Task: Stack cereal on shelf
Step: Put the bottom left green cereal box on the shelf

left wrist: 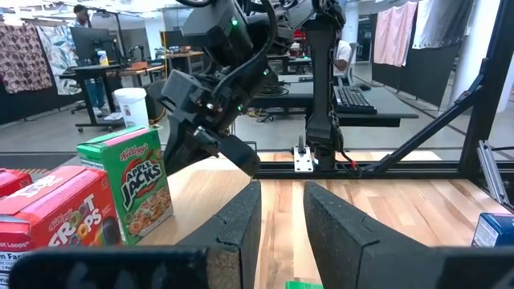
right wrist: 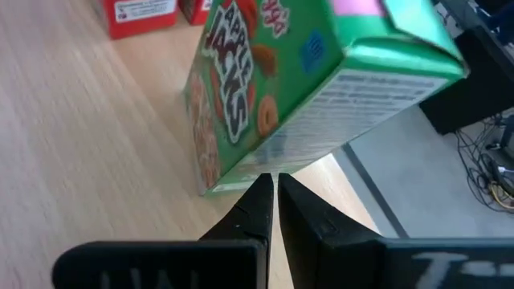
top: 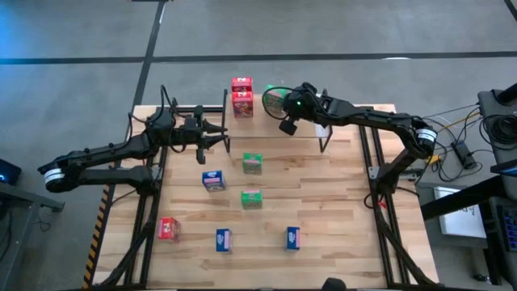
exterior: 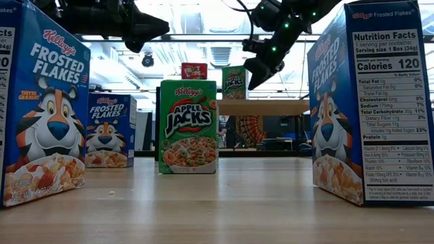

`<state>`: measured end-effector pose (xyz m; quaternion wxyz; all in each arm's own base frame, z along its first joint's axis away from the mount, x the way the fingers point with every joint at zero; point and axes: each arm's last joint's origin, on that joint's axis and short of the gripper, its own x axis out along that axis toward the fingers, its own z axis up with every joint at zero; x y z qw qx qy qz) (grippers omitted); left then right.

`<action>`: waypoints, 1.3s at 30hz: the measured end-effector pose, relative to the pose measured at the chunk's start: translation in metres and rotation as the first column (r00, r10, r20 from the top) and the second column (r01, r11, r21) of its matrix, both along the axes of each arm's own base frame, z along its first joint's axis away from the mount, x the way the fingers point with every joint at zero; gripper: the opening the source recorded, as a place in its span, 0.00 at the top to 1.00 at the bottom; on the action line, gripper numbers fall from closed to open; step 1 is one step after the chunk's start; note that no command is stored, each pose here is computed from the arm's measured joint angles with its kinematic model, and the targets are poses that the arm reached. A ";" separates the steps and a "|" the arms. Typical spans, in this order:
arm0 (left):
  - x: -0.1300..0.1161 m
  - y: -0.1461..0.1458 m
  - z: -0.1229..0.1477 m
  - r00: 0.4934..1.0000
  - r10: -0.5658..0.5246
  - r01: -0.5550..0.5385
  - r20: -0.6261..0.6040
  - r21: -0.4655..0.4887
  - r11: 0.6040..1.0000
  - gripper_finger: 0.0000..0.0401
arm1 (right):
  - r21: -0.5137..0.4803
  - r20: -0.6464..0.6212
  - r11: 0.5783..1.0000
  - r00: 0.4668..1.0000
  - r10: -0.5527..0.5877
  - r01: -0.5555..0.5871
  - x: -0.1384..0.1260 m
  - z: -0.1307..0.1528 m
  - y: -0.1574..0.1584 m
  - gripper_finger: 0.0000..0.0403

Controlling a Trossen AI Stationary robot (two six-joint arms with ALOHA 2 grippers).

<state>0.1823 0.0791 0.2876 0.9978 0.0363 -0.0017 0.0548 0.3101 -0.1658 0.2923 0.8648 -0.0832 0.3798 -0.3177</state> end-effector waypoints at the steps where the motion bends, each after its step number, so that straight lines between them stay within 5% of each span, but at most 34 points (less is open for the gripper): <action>1: 0.000 0.000 0.000 1.000 0.000 0.000 0.000 0.000 1.000 0.80 | 0.003 -0.002 1.000 1.000 0.001 -0.001 0.000 0.000 0.000 0.97; 12: 0.000 0.000 0.000 1.000 0.000 0.000 -0.001 0.000 1.000 0.80 | 0.242 0.094 0.954 0.983 0.158 -0.177 0.002 -0.012 0.012 0.97; 24: 0.000 0.000 0.000 1.000 0.000 0.000 -0.001 0.000 1.000 0.80 | 0.012 0.251 0.993 0.961 0.111 -0.118 0.005 -0.040 0.006 0.97; 39: 0.000 0.000 0.000 1.000 0.000 0.000 -0.001 0.007 1.000 0.80 | -0.038 0.250 0.995 0.963 0.096 -0.089 0.007 -0.044 -0.016 0.97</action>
